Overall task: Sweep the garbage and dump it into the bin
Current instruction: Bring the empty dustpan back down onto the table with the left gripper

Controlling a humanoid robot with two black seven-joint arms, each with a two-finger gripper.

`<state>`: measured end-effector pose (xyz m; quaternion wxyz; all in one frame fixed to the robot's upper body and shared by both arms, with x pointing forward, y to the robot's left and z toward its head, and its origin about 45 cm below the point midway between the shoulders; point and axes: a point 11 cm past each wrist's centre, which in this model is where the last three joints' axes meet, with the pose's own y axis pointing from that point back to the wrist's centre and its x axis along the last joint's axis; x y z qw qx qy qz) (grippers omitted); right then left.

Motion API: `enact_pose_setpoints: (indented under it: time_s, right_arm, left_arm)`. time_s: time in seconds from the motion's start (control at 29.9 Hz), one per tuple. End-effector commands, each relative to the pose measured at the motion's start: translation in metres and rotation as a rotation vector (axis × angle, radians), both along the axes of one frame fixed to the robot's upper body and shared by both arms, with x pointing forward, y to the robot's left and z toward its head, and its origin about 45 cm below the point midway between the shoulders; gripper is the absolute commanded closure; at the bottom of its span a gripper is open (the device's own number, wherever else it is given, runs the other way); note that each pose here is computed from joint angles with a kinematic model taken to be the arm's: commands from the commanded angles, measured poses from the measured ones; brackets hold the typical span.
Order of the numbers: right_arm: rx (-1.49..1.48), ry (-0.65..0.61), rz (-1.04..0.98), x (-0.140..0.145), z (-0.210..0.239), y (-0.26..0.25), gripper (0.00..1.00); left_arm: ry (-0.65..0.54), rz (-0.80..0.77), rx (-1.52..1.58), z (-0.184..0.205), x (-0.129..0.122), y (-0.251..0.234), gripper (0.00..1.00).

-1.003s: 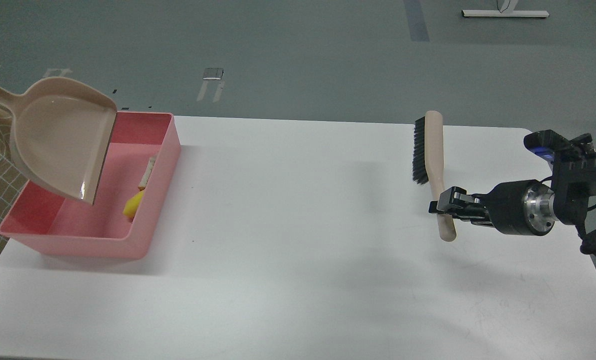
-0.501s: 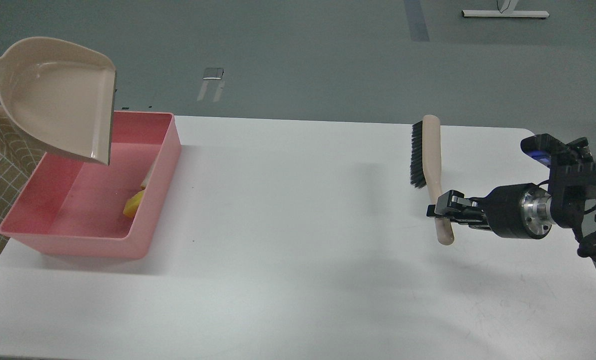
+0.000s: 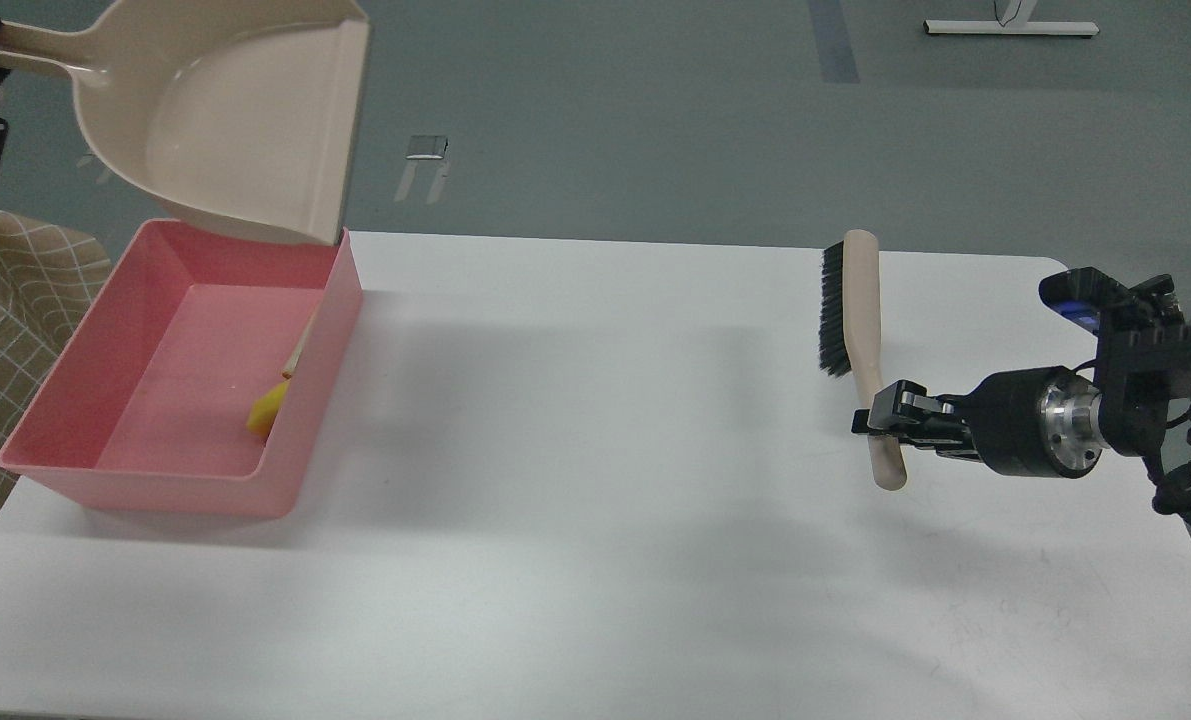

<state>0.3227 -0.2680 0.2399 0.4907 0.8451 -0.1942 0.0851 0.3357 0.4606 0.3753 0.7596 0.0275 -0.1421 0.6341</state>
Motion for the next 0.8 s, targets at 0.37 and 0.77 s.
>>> enact_pose_setpoints:
  time_s: [0.37,0.77]
  right_arm:
    - [0.000,0.002,0.000,0.000,-0.001,0.000,1.00]
    - [0.011,0.003,0.011,0.003,-0.003,0.010,1.00]
  left_arm:
    - [-0.030,-0.183,-0.084,-0.022,-0.003,-0.088,1.00]
    - [0.085,-0.266,-0.120,-0.095,-0.012,-0.144,1.00]
